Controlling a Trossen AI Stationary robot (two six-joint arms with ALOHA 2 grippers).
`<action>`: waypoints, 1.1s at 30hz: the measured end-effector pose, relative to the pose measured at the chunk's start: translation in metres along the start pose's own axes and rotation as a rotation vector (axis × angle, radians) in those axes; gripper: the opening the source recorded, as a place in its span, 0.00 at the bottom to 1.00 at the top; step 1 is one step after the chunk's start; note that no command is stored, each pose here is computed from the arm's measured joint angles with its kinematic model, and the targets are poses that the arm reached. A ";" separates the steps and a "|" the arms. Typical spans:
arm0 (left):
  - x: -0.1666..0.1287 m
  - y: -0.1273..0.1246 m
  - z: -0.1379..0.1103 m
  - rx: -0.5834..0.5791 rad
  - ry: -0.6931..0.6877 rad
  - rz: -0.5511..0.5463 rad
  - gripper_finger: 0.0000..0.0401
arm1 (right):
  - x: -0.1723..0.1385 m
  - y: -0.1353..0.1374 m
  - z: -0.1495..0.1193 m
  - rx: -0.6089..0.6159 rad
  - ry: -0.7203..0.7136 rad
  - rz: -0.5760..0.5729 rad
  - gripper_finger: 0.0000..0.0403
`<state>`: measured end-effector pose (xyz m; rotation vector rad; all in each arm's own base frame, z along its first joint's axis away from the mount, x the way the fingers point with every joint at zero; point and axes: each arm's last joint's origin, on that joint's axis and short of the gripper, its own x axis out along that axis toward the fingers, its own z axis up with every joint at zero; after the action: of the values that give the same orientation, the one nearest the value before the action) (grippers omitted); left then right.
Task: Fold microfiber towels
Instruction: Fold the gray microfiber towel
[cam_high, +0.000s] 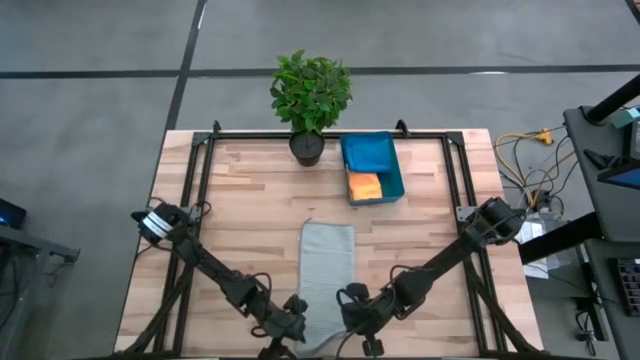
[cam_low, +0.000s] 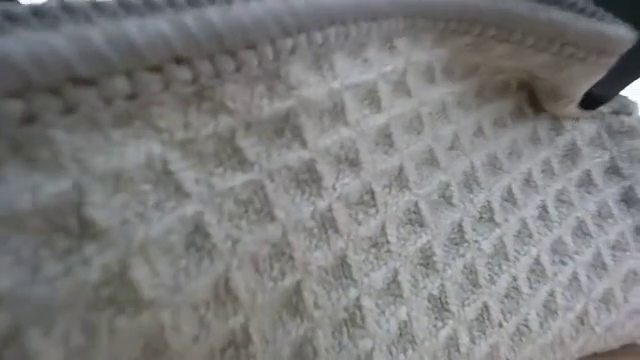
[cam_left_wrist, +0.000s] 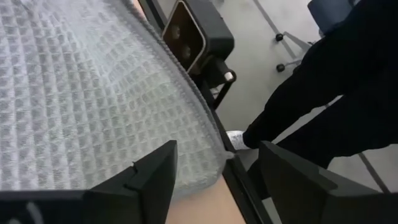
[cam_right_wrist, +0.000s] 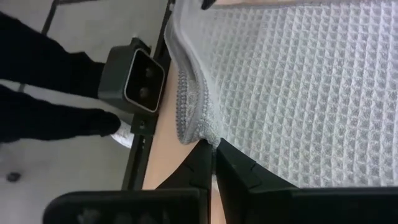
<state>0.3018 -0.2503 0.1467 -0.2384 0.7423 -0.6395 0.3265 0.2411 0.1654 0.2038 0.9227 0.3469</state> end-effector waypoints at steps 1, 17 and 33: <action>0.000 0.000 0.000 0.000 0.001 -0.001 0.53 | 0.000 -0.001 0.000 0.018 -0.003 0.000 0.02; 0.000 0.001 -0.001 -0.107 -0.021 0.051 0.54 | 0.010 -0.025 -0.014 0.404 -0.073 0.029 0.02; -0.001 0.007 -0.005 -0.265 -0.043 0.170 0.54 | 0.013 -0.033 -0.027 0.563 -0.094 -0.018 0.02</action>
<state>0.3011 -0.2446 0.1405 -0.4266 0.7965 -0.3727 0.3188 0.2159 0.1295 0.7222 0.9114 0.0516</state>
